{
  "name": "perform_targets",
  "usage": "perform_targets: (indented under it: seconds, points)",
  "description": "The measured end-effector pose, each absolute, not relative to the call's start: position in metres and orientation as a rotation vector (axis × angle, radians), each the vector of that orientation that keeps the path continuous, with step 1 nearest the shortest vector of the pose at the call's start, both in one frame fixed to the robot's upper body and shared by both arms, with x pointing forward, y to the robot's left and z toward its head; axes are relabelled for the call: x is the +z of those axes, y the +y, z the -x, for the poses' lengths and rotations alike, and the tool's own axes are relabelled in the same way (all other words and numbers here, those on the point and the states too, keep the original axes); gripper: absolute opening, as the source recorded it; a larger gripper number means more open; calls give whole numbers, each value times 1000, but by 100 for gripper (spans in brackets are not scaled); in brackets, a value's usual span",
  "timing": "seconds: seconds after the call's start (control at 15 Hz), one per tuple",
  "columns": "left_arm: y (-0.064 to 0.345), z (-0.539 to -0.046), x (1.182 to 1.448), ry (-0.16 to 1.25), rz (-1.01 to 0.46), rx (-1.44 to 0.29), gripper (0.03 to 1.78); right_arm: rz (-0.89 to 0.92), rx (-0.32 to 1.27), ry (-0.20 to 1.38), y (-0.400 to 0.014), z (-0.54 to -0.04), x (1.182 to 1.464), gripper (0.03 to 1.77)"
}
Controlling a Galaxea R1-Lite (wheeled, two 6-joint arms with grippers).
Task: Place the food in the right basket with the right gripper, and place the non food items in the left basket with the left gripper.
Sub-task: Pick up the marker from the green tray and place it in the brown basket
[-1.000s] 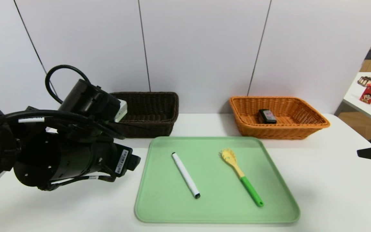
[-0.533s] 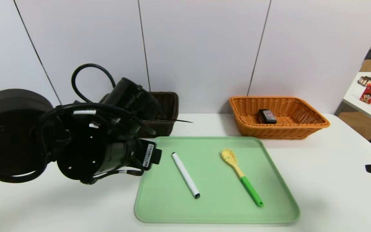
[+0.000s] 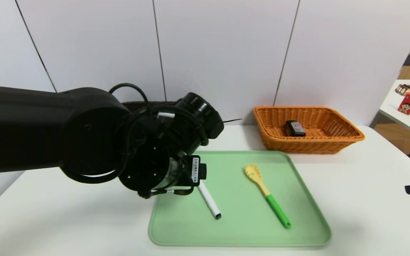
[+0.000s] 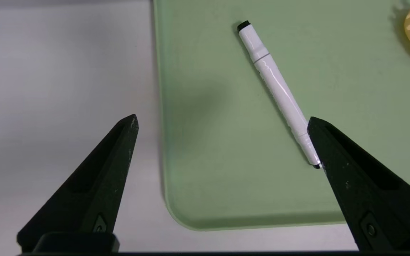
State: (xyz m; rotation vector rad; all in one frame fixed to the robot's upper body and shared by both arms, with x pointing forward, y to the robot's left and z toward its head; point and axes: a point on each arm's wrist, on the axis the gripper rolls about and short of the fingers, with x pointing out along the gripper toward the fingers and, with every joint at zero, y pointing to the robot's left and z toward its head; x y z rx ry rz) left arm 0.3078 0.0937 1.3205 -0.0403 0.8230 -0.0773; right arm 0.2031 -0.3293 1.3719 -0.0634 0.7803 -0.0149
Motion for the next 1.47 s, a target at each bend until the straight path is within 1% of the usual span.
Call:
perform_targets:
  seconds: [0.4,0.73,0.93,1.13,1.47]
  points:
    - [60,-331,1305,875,167,12,169,67,-15,797,-330,-200,1366,169]
    - [40,-342,1273,954,96,51,169,68,-16,803,-330,-197,1362,169]
    - [33,-348,1260,974,71,66,169,68,-16,800,-330,-196,1362,169]
    - [30,-352,1251,991,65,86,169,70,-15,799,-330,-196,1363,169]
    - [30,-352,1247,1005,44,98,169,74,-7,789,-329,-197,1364,169]
